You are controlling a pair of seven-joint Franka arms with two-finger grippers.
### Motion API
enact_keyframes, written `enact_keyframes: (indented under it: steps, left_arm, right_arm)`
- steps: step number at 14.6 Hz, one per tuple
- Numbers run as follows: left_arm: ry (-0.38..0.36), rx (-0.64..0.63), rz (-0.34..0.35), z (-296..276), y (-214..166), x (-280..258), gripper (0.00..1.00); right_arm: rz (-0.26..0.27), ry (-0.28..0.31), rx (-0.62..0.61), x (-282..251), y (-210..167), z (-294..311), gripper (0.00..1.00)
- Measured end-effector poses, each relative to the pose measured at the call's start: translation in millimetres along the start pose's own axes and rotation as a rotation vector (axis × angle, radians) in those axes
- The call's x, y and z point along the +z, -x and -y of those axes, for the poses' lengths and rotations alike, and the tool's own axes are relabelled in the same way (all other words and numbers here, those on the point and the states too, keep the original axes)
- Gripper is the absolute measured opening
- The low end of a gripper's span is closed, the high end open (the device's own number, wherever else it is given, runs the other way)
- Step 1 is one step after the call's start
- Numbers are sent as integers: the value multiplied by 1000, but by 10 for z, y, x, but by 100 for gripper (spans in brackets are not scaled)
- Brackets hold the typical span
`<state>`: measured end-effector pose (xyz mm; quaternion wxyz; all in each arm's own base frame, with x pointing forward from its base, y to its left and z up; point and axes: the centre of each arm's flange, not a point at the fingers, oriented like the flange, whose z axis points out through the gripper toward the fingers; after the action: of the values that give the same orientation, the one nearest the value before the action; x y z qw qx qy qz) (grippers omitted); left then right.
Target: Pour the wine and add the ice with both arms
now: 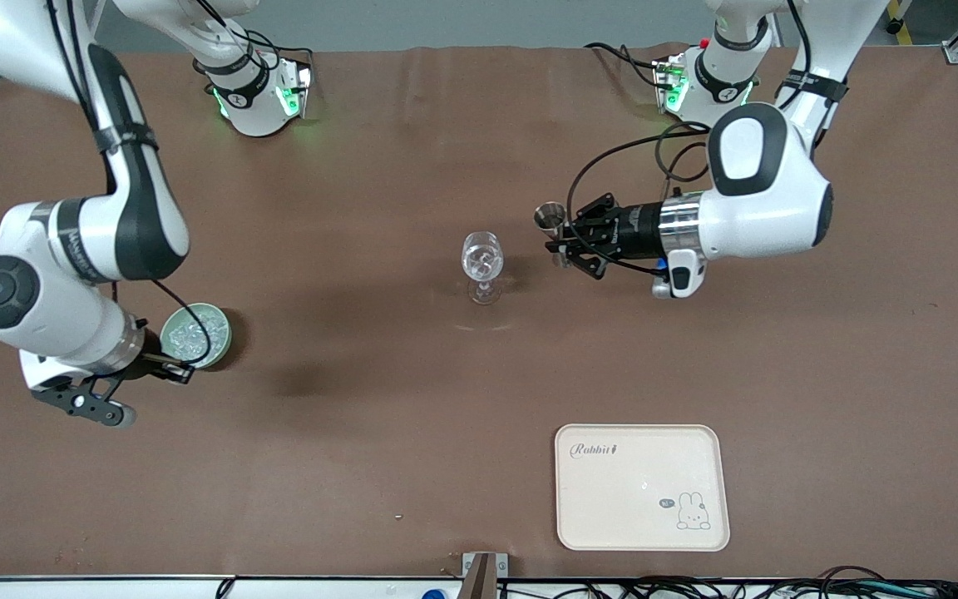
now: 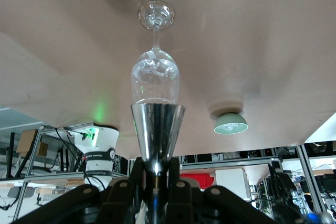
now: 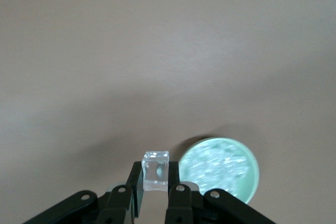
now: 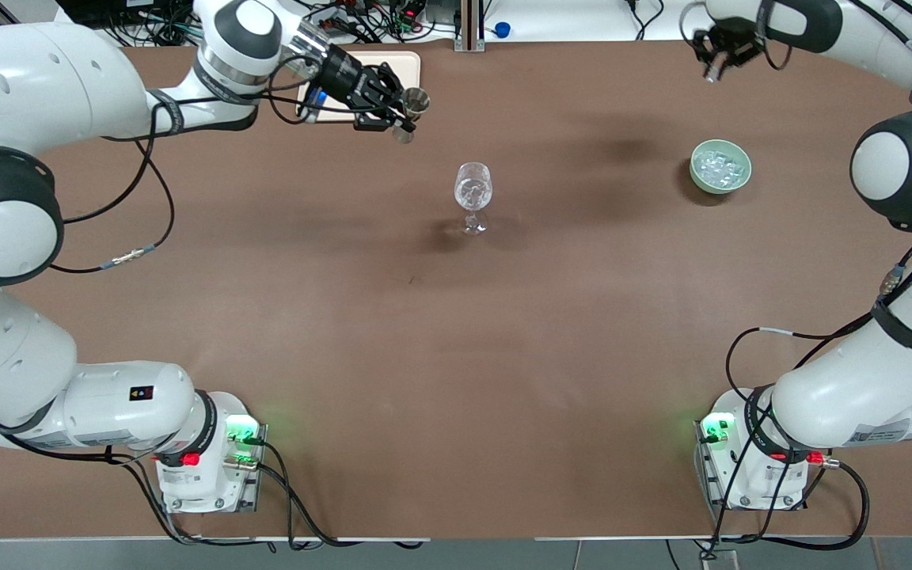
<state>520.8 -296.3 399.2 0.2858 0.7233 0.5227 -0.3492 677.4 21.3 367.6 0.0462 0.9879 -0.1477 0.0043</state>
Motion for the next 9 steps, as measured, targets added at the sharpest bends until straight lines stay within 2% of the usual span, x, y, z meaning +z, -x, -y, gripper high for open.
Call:
enact_keyframes:
  steps: [3,6,9]
  left_arm:
    - [-5,1,-12,-2,-43,44,21]
    - [-1,0,-19,-13,-69,90,21]
    - [43,-59,-30,-84,-314,-154,21]
  right_arm:
    - [47,14,-29,477,99,-337,22]
    - [87,23,-43,612,318,-333,22]
    - [88,18,-49,835,548,-381,22]
